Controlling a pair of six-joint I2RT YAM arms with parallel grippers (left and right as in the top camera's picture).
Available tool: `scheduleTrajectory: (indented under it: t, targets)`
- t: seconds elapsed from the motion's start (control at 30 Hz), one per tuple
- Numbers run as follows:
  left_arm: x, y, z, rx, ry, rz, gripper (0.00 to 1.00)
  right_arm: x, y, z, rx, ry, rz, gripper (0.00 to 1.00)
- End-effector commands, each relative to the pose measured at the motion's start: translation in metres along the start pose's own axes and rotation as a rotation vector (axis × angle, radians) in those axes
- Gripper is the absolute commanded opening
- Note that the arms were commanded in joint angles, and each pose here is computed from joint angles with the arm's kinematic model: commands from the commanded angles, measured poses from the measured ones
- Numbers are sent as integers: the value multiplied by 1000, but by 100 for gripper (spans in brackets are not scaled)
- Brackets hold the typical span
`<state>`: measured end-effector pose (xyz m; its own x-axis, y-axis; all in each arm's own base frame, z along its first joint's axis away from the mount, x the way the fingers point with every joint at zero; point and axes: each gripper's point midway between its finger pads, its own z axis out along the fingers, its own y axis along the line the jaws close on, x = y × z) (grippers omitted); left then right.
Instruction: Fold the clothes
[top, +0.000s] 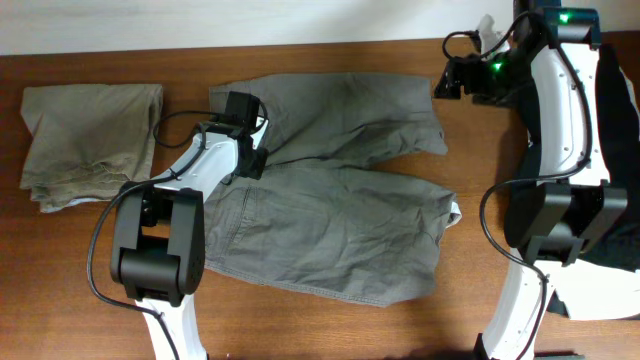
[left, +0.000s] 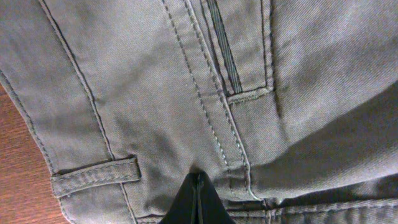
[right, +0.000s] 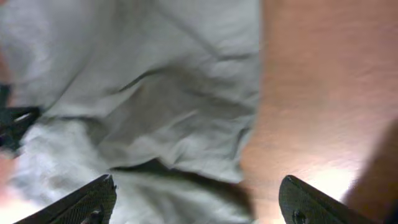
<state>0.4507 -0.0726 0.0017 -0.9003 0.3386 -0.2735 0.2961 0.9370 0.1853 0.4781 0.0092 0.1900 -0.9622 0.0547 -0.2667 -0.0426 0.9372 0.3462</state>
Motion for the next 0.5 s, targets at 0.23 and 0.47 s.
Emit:
scheduleTrajectory:
  t: [0.23,0.47]
  targets:
    - [21,-14,21,44,67,21,1,-72,-10,109,253,-255,-129,4]
    - [20,-14,21,44,63,21,1,-56,-14,203,269,-178,-77,4]
